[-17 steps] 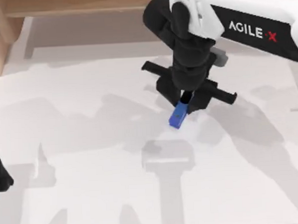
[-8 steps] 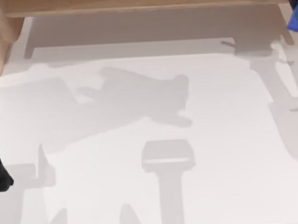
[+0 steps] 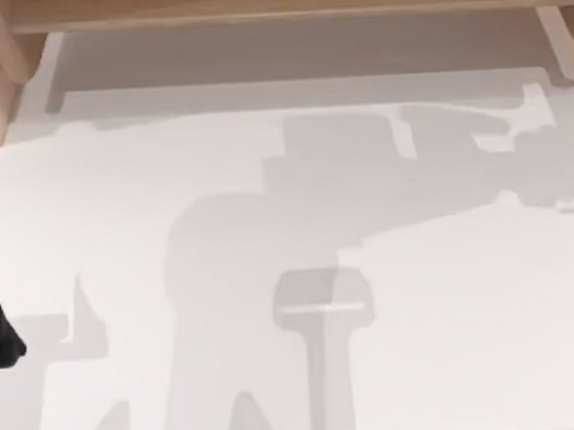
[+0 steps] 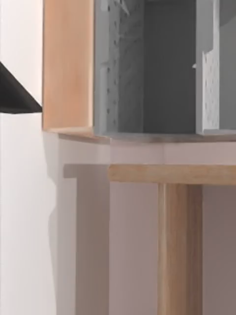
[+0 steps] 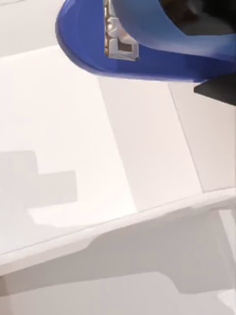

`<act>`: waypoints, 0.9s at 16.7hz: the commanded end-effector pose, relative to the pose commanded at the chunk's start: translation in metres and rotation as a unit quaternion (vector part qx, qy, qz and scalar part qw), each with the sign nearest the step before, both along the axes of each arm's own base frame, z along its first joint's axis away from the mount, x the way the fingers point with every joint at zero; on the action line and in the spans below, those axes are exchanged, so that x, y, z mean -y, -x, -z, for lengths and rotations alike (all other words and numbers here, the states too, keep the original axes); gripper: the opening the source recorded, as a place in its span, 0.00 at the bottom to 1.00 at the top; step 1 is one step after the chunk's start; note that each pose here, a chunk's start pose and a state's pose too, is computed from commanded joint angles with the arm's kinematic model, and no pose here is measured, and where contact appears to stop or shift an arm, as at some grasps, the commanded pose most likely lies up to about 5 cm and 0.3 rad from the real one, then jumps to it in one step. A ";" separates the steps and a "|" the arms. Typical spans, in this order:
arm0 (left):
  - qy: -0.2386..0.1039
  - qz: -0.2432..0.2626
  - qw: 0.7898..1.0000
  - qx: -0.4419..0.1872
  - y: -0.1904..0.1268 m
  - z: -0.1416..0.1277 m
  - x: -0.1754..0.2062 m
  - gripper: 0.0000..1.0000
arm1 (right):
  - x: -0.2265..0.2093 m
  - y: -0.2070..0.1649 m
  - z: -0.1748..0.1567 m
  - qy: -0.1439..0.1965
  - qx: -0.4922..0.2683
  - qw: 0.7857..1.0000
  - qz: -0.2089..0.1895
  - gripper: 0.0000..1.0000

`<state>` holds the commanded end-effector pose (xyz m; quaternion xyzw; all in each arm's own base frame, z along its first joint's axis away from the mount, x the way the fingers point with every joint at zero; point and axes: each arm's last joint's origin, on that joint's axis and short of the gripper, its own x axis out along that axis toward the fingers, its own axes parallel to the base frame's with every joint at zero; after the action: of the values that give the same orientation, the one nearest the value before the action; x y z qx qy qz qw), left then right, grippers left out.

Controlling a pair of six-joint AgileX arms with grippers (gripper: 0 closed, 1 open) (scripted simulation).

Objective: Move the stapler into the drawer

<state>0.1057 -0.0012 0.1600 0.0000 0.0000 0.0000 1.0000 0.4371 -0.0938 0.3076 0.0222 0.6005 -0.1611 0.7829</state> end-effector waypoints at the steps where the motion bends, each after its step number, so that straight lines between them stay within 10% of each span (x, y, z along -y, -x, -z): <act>1: 0.000 0.000 1.000 0.000 0.000 0.000 0.000 1.00 | 0.016 -0.006 0.012 0.000 -0.012 1.000 -0.018 0.00; 9: 0.000 0.000 1.000 0.000 0.000 0.000 0.000 1.00 | 0.083 -0.037 0.135 -0.083 -0.113 0.983 -0.118 0.00; 15: 0.000 0.000 1.000 0.000 0.000 0.000 0.000 1.00 | 0.082 -0.038 0.149 -0.096 -0.130 0.979 -0.121 0.00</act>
<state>0.1057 -0.0012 0.1600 0.0000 0.0000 0.0000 1.0000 0.4753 -0.1761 0.1583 0.0033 0.7081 -0.0077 0.7061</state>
